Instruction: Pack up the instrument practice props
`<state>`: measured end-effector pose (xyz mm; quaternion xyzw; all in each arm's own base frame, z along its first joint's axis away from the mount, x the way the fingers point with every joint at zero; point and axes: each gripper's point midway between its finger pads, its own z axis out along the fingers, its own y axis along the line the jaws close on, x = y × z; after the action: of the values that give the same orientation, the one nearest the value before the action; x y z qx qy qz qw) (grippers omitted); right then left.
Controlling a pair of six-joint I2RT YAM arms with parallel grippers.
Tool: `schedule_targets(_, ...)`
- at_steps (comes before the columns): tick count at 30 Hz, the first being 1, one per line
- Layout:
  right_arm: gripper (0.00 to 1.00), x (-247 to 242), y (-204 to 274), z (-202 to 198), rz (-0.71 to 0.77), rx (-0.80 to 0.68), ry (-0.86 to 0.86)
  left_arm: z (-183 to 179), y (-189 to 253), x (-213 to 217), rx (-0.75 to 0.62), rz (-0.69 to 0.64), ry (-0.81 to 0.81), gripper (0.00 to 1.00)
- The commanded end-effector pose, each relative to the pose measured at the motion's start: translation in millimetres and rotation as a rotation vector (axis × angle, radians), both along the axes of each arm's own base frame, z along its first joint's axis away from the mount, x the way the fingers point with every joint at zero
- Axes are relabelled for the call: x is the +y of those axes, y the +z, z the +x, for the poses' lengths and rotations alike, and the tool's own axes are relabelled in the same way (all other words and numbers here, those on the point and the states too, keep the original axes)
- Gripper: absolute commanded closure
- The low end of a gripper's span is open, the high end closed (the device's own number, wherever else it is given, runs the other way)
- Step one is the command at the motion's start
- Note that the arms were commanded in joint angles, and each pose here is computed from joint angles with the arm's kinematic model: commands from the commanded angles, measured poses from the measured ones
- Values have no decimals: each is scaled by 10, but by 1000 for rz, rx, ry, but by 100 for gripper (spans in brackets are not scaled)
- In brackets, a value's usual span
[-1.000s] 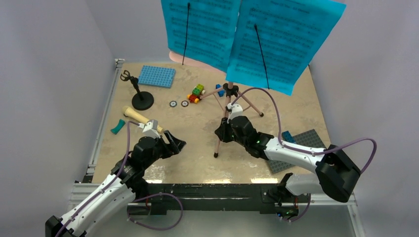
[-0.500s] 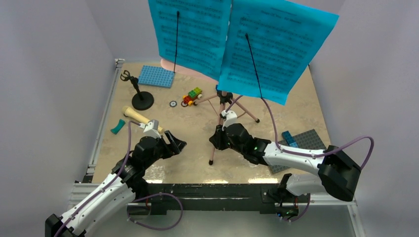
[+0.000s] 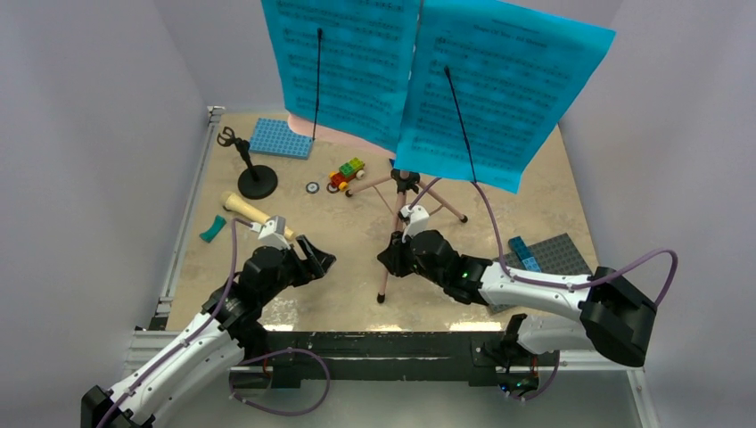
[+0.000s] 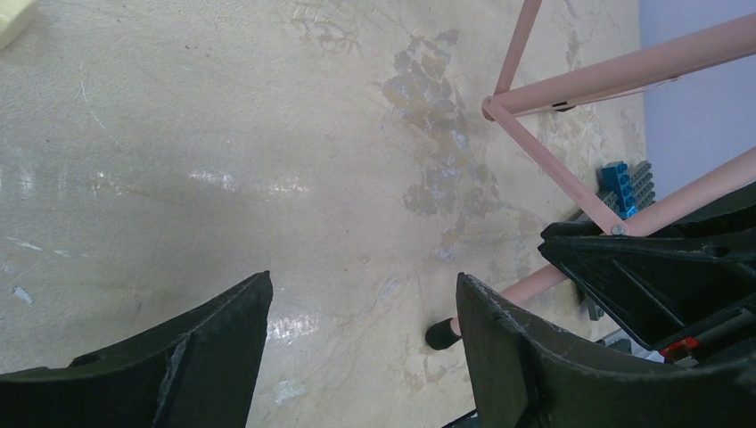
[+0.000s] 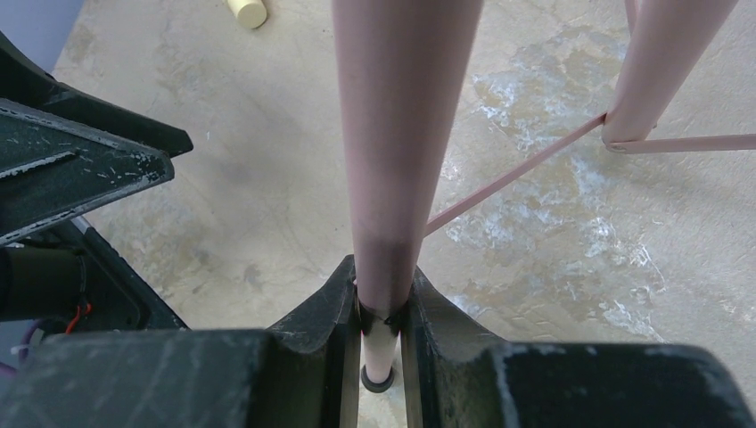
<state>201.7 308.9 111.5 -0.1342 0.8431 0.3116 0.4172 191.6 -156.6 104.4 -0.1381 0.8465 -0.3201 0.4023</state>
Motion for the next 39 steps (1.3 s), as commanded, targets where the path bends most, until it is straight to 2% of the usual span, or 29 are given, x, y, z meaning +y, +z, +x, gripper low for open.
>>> schedule_targets(1,100,-195,-362,-178,-138,57,27,63,90,-42,-27,-19,5,21)
schedule_targets(4,100,-212,-376,-192,-148,57,34,83,121,-58,-39,-19,1,21)
schedule_targets(5,90,-215,-360,-191,-148,54,34,94,146,-65,-46,-20,-1,21)
schedule_targets(7,59,-230,-299,-187,-140,49,26,119,206,-77,-63,-23,-4,20)
schedule_targets(9,38,-253,-203,-180,-127,37,16,148,286,-95,-88,-27,-9,18)
schedule_targets(12,28,-304,-31,-181,-117,21,5,204,471,-126,-154,-33,-25,15)
schedule_targets(15,25,-422,119,-206,-116,7,-13,279,739,-155,-257,-36,-42,12)
schedule_targets(20,25,-793,275,-340,-87,-29,-51,456,1342,-300,-545,-47,-104,7)
schedule_targets(26,25,-1288,350,-403,-1,-90,-184,643,1840,-745,-766,-43,-267,0)
schedule_targets(31,25,-1377,453,-386,53,-113,-230,748,1880,-1108,-861,11,-410,0)
schedule_targets(35,25,-1400,480,-391,25,-104,-232,664,1981,-1325,-939,16,-515,1)
schedule_targets(39,26,-1434,566,-394,18,-111,-236,571,1932,-1526,-956,27,-603,6)
